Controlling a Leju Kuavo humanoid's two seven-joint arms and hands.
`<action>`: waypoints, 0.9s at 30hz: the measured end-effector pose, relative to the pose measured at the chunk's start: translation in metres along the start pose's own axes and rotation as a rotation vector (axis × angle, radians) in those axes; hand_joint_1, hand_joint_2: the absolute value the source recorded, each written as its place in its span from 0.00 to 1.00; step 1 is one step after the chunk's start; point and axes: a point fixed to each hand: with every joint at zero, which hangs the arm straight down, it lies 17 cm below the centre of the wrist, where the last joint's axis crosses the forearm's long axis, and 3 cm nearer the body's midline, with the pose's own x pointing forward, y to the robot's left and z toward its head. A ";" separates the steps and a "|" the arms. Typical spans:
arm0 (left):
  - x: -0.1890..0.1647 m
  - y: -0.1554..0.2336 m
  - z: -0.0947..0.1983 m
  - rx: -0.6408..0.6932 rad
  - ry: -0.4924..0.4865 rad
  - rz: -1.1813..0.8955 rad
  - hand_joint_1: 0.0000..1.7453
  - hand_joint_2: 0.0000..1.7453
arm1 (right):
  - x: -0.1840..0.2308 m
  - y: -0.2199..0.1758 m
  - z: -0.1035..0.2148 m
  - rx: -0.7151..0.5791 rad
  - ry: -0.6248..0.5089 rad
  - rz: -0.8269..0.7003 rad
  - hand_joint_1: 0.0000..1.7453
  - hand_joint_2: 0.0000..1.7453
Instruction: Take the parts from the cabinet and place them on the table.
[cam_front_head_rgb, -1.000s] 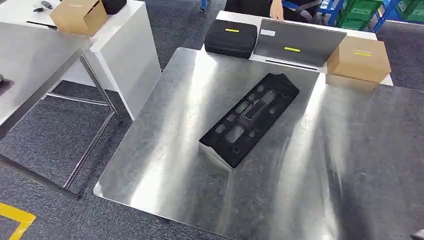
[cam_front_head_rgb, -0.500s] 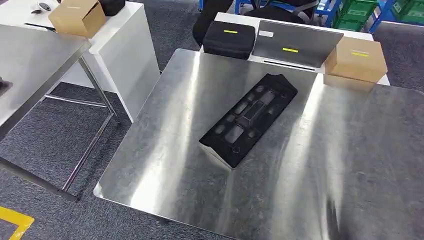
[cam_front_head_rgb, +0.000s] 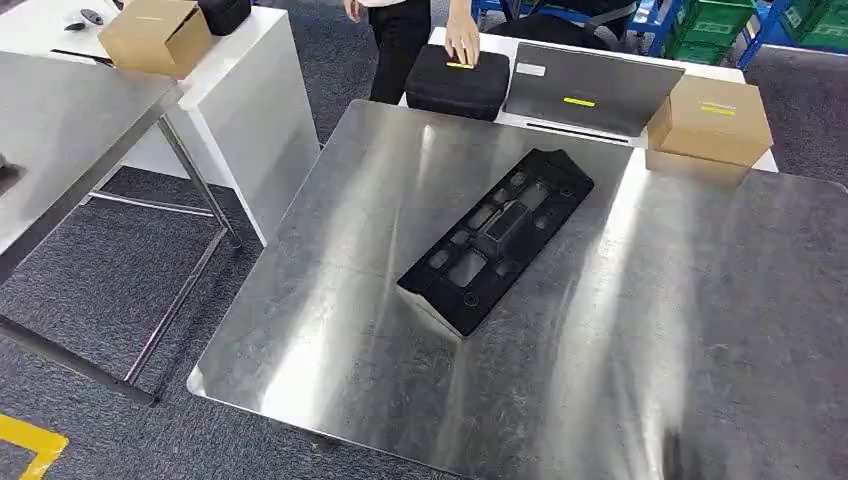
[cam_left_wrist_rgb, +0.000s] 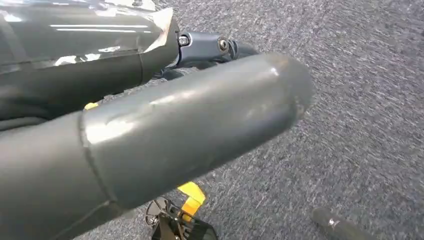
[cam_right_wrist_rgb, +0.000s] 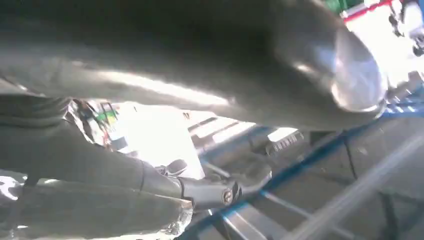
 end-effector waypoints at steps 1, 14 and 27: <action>0.000 0.000 0.000 0.002 0.001 0.003 0.00 0.00 | -0.001 0.007 0.006 0.017 0.016 -0.012 0.00 0.00; -0.007 0.009 0.001 0.040 0.019 0.021 0.00 0.00 | -0.060 0.086 0.083 0.260 0.259 0.071 0.00 0.00; -0.010 0.017 -0.001 0.064 0.037 0.038 0.00 0.00 | -0.149 0.062 0.142 0.269 0.677 0.253 0.00 0.00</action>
